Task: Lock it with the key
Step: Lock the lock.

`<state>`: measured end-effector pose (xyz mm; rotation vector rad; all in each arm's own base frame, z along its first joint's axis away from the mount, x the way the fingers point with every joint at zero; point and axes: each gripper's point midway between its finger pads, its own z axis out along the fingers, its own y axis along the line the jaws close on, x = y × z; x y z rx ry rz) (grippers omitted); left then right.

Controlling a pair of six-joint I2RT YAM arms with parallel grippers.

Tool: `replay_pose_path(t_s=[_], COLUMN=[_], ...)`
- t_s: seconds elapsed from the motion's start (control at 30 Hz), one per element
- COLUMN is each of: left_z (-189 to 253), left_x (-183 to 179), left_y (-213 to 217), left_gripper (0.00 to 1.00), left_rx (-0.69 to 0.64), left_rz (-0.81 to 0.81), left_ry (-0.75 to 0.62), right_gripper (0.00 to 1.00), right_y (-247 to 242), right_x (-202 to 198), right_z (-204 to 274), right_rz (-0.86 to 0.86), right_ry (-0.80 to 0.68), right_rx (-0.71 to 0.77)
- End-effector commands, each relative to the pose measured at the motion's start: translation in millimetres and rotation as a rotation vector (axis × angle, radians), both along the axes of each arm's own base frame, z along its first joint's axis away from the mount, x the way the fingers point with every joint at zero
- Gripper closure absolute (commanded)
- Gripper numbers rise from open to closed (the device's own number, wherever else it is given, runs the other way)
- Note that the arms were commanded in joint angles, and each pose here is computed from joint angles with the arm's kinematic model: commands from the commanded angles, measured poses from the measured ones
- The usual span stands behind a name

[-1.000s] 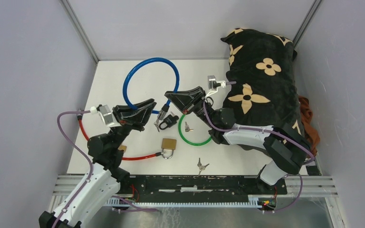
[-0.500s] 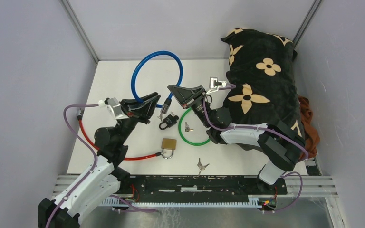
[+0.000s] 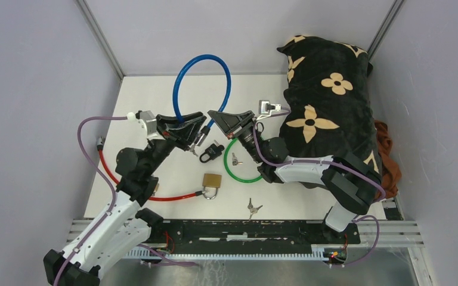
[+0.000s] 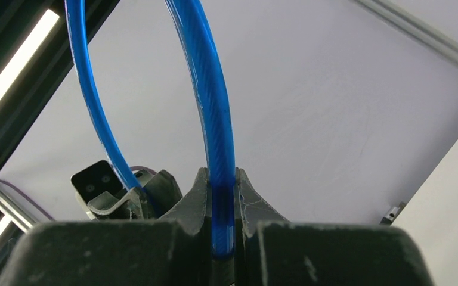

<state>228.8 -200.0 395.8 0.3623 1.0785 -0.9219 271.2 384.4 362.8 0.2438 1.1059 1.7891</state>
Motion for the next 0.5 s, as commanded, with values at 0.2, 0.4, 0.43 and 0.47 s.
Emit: replay_pose_path(t_s=[0.2,0.4,0.43,0.47], left_z=[2,-1,-2,-4], left_x=[-8,-13,-13,-13], left_y=[-5,-5,-5,-6], left_gripper=[0.52,0.33,0.33,0.33], left_rx=[0.052,0.083,0.089,0.092], left_rz=[-0.033,-0.044,-0.043,-0.046], left_ry=[0.027,0.004,0.006,0.008], right_gripper=[1.0,1.0,1.0,1.0], right_y=[-69,-70,-70,-70], right_x=[-61,-63,-63,-64], right_z=[98,100,101,103], right_rz=[0.071,0.071,0.071,0.07], right_ry=[-0.296,-0.314,-0.319,-0.326], right_rx=[0.451,0.448,0.447,0.447])
